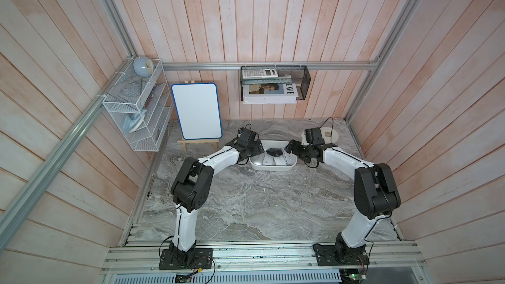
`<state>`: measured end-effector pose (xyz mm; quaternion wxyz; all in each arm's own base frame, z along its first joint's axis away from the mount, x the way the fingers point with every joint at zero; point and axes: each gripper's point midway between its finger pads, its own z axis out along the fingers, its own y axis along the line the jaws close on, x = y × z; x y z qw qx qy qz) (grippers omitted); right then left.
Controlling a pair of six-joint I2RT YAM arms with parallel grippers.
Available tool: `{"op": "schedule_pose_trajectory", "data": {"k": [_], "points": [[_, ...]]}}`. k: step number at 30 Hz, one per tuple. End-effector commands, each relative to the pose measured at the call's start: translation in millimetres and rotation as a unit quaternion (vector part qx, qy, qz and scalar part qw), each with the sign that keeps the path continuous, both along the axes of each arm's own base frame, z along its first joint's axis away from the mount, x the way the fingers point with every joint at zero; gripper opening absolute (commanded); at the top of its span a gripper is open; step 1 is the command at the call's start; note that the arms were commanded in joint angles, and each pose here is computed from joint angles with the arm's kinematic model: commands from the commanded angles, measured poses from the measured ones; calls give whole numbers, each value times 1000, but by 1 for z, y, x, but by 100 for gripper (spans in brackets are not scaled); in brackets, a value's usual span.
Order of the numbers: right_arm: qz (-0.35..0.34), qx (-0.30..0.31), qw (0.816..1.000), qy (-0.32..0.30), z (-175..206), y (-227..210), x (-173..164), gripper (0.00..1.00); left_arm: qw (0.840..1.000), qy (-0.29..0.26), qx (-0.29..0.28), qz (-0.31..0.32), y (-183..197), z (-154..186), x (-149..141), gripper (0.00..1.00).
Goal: Take out the mouse from the storage box
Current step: Move the storage box to the center of the board.
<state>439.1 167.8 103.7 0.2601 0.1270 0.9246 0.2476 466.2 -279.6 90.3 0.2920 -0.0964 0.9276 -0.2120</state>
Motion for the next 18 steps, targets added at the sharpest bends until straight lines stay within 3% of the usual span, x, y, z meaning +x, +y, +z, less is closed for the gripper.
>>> {"op": "schedule_pose_trajectory", "data": {"k": [1,12,18], "points": [[22,13,1000,12,0,15,-6,92,1000,9,-21,-18,-11,-1,-13,93],[43,22,999,21,-9,32,-48,91,999,-10,-21,-29,-26,12,-71,91],[33,22,999,23,-14,24,-70,91,1000,-6,-20,-16,-20,3,-88,90]]}}
